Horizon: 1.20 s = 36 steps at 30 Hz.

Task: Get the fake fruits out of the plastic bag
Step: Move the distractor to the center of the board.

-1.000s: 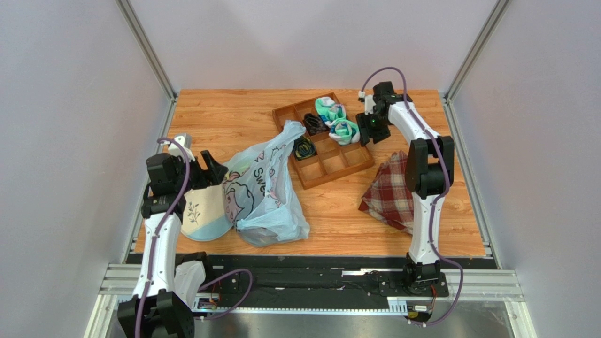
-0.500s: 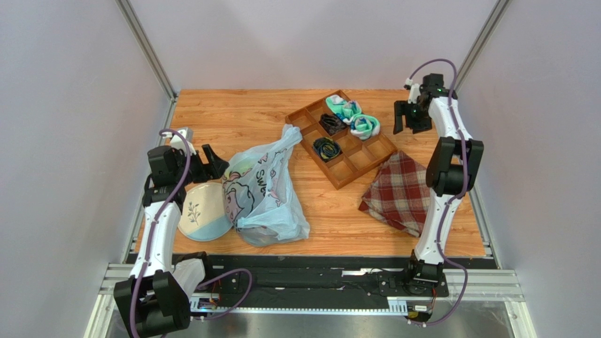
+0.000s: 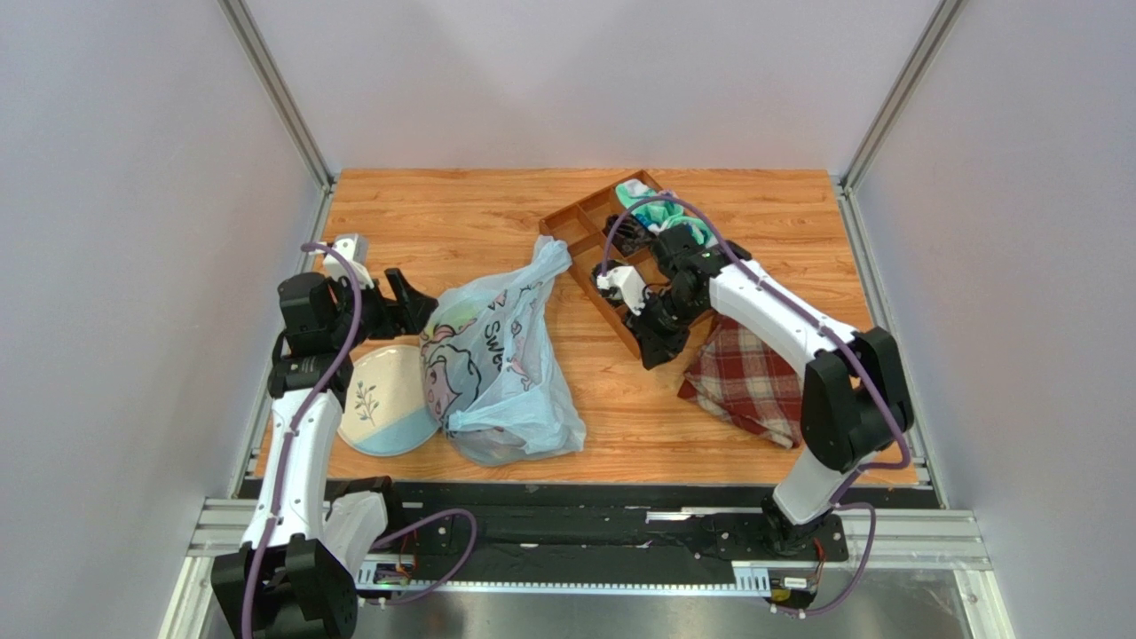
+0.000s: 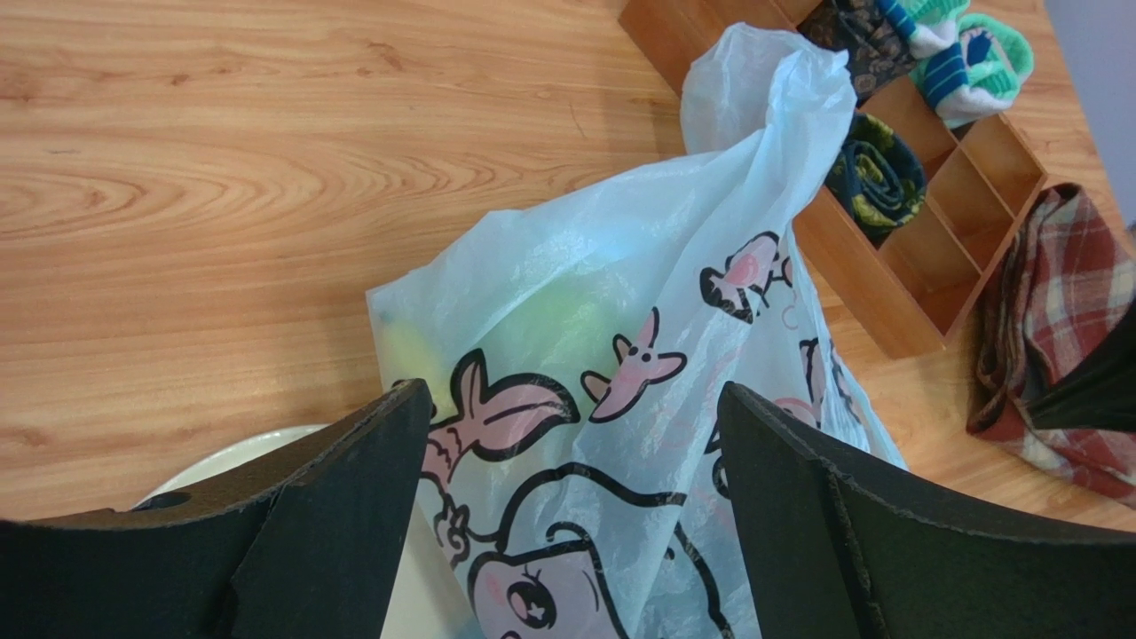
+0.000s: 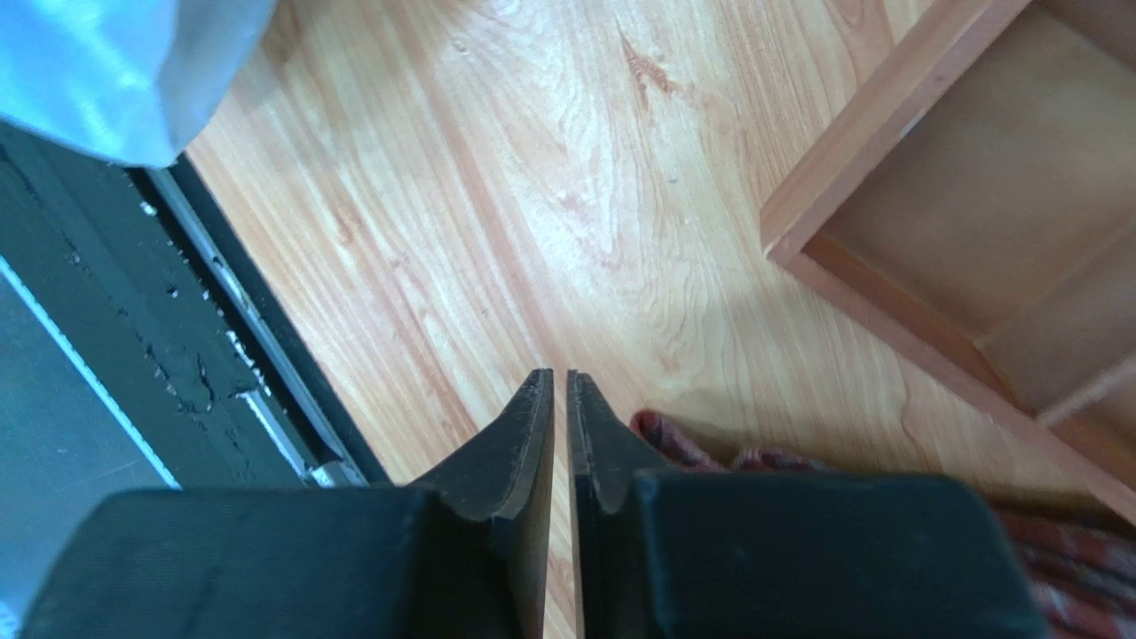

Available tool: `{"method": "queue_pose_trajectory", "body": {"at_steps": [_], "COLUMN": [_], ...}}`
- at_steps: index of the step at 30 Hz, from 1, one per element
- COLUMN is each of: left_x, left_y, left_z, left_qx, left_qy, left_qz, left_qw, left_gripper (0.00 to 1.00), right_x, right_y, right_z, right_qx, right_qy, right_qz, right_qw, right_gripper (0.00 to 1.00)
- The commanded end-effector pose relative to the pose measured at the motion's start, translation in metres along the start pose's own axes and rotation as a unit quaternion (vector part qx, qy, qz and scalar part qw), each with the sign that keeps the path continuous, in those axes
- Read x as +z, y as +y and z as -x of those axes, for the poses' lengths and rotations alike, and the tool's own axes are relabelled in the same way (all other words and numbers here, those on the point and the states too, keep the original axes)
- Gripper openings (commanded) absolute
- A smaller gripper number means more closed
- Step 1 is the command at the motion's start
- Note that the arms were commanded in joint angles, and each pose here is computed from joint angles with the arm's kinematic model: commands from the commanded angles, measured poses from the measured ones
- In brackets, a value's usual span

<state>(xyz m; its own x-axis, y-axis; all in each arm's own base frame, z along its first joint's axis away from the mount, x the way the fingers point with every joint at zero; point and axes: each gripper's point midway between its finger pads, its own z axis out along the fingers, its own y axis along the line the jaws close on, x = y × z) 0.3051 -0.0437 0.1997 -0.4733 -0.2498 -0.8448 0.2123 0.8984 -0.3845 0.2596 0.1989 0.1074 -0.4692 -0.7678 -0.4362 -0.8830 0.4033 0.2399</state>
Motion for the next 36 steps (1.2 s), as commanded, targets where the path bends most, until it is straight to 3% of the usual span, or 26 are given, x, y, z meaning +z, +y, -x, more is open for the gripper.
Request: {"method": "queue_pose_trajectory", "body": {"at_steps": [1,5,8,13,16,21,25,29,36], "left_x": [-0.004,-0.005,-0.005,-0.007,-0.005,0.0,0.003,0.009,0.03], "left_y": [-0.01,-0.011,-0.008,-0.009,-0.01,-0.008,-0.01,-0.024,-0.056], "left_z": [0.019,0.015,0.011,0.008,0.007,0.004,0.003,-0.005,-0.007], "left_qx": [-0.003,-0.013,-0.012,-0.008,-0.01,-0.016,-0.009,0.016,0.076], "left_qy": [-0.017,-0.018,-0.015,-0.012,-0.014,-0.011,-0.003,0.014,0.052], "left_qz": [-0.01,-0.011,-0.005,-0.009,-0.012,-0.013,-0.018,-0.042,-0.103], "left_qw": [1.0,1.0,1.0,1.0,1.0,1.0,1.0,0.999,0.99], "left_gripper": [0.86,0.83,0.83,0.83,0.83,0.83,0.82,0.83,0.9], "right_x": [0.022,0.043,0.039,0.001,-0.012,-0.018,-0.051,-0.057,-0.025], "right_y": [-0.021,-0.071,-0.12,-0.197,-0.21,-0.195,-0.162,-0.135,-0.092], "right_z": [0.011,0.02,0.033,0.05,0.051,0.04,0.042,-0.002,-0.11], "right_qx": [0.008,0.056,0.088,0.101,0.112,0.116,0.109,0.105,0.123], "right_qy": [0.007,0.038,0.027,0.0,-0.005,-0.002,-0.038,-0.016,0.087], "right_qz": [-0.016,-0.069,-0.134,-0.24,-0.244,-0.226,-0.227,-0.231,-0.2], "right_qw": [1.0,0.995,0.987,0.965,0.963,0.967,0.967,0.967,0.968], "right_gripper": [0.1,0.07,0.07,0.06,0.07,0.09,0.1,0.15,0.21]}}
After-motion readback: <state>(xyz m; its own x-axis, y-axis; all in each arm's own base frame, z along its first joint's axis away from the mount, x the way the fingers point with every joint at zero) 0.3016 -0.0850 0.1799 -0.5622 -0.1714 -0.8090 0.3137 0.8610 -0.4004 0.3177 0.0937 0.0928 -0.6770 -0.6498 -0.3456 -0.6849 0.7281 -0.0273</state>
